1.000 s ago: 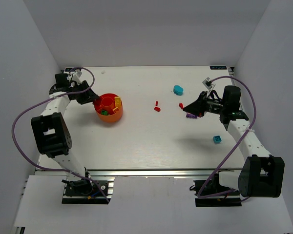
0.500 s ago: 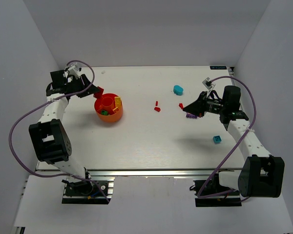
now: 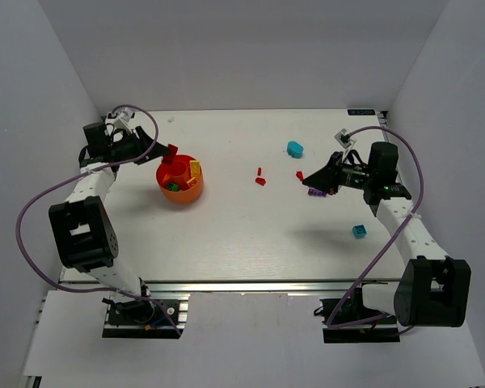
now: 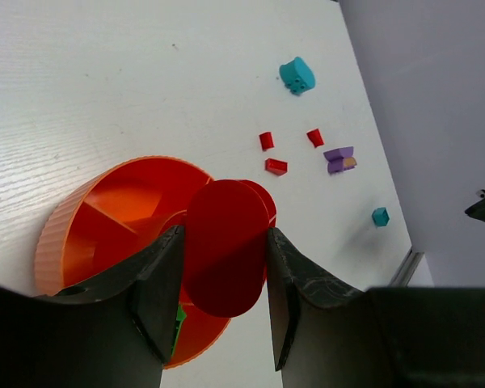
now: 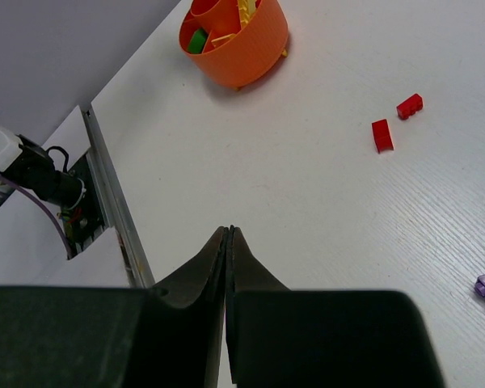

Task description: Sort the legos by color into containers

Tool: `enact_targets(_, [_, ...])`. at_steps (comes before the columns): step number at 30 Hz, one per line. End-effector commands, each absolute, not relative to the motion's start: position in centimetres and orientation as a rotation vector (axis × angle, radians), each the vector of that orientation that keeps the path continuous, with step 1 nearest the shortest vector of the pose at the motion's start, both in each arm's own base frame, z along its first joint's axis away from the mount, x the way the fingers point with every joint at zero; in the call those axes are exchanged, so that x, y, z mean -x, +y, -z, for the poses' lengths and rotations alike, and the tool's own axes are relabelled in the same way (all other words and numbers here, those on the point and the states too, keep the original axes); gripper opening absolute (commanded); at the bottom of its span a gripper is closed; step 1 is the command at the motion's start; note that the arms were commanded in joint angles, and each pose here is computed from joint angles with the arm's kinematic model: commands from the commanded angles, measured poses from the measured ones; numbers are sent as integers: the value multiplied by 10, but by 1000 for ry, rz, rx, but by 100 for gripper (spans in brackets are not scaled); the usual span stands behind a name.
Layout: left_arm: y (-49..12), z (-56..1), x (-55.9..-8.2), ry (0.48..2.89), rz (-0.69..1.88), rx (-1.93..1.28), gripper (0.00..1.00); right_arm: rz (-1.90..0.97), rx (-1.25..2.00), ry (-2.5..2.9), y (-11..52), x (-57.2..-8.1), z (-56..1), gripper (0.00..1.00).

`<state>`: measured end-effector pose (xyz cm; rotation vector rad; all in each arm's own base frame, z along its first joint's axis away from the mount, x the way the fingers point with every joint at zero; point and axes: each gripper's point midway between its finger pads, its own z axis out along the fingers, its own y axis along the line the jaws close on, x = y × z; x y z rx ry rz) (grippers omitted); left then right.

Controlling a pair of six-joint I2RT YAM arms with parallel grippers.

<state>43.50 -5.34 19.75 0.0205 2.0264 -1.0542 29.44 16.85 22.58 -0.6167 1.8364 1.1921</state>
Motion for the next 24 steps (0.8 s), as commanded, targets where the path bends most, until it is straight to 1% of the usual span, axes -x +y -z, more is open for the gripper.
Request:
enact_targets(1, [-59, -215, -431, 1944, 1127, -87, 38, -1206, 645, 1811, 170, -292, -226, 3])
enact_targets(12, [-28, -206, -432, 1928, 1112, 10, 38, -1211, 648, 1809, 170, -292, -226, 3])
enact_targets(24, [-24, -175, -432, 1966, 1162, 71, 39, -1216, 649, 1806, 170, -291, -228, 3])
